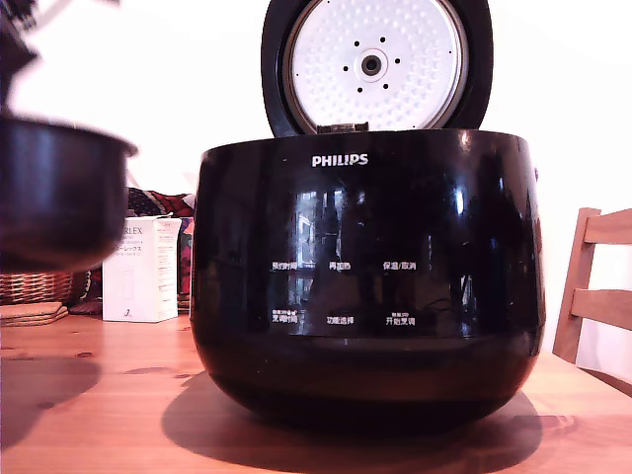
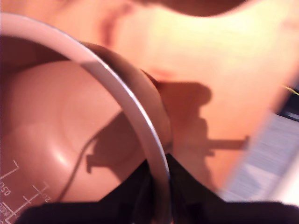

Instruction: Pick up the metallic pot next to the rice cooker

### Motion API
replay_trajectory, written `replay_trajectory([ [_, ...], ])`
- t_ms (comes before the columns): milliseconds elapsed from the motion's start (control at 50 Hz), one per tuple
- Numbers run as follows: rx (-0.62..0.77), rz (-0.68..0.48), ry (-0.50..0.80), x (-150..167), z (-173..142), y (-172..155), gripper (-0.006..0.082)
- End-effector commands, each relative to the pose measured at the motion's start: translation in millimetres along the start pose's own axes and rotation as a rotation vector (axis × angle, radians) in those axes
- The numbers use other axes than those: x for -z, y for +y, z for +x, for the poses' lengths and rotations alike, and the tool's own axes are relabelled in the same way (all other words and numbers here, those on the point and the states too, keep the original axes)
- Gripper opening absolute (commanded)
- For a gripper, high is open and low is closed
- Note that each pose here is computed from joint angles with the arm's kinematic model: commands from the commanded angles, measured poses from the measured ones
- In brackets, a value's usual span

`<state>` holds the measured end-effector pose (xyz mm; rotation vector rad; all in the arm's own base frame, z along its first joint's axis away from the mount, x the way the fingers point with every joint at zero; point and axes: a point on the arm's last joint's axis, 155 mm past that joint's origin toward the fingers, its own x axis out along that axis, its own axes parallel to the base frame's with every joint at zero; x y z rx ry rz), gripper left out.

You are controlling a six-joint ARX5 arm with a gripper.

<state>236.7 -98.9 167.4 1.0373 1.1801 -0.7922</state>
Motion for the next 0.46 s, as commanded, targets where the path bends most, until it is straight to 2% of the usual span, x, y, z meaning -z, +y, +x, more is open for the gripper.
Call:
replay_trajectory([
  [0,-0.057,-0.034,-0.045,-5,-19,9,-0.0021],
  [280,-0.150,-0.044,-0.151,-22,-59,20,-0.0021],
  [440,-0.166,-0.035,-0.168,-26,-66,22,-0.0021],
])
